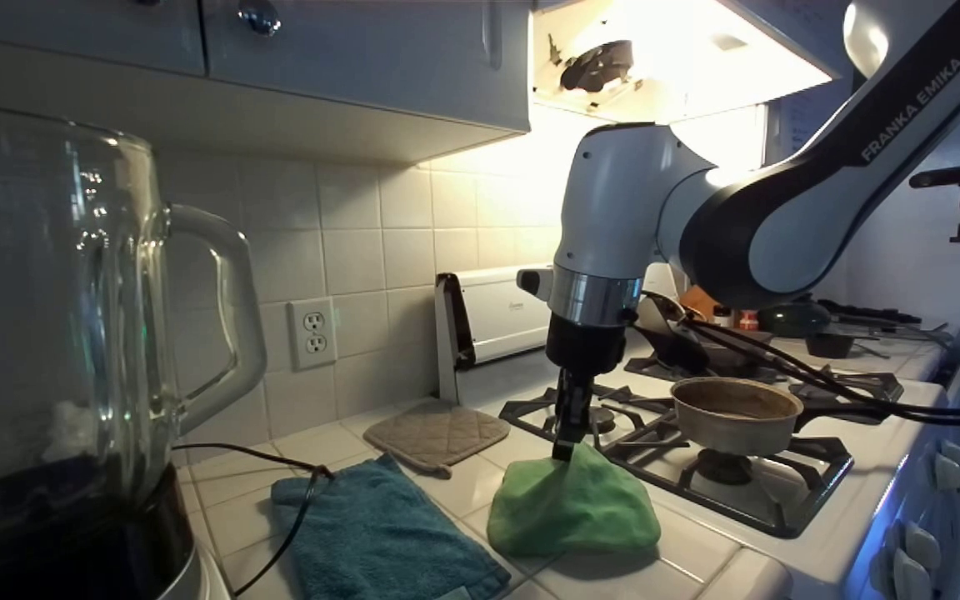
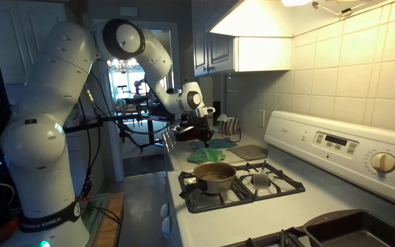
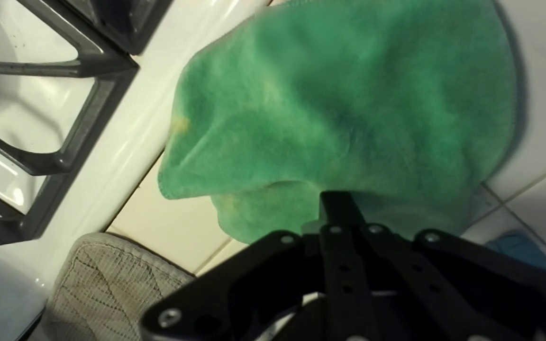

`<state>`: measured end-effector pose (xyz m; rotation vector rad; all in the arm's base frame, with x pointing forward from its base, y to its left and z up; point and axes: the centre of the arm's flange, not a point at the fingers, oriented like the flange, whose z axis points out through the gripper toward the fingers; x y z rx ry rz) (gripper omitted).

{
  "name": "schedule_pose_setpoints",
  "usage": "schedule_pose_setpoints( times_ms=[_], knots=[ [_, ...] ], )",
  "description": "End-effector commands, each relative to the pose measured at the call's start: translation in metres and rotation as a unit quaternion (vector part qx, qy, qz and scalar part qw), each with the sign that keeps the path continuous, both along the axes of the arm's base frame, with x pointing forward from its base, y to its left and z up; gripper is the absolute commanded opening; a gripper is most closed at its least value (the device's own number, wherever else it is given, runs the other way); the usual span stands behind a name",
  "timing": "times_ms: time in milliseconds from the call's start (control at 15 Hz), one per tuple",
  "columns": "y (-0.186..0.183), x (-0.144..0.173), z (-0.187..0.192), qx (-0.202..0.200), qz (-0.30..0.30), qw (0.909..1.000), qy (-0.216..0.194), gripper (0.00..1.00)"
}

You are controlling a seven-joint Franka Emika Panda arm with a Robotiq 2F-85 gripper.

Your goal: Pick up the cloth and wipe the pot

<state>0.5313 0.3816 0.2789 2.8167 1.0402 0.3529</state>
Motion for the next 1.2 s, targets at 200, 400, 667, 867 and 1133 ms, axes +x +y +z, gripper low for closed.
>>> schedule_pose_setpoints(
  times_ms=[200, 400, 667, 867, 1133],
  knots=[
    [-0.001, 0.009, 0.007, -0.001, -0.024, 0.9996, -0.012, 0.39],
    [-0.007, 0.018, 0.009, 0.014, -0.08, 0.9966, -0.012, 0.61],
    [-0.017, 0.026, 0.006, 0.01, -0.158, 0.9875, -0.002, 0.88],
    [-0.021, 0.027, -0.001, 0.001, -0.193, 0.9812, 0.008, 0.88],
    [-0.021, 0.026, -0.008, -0.002, -0.212, 0.9772, 0.011, 0.51]
  ],
)
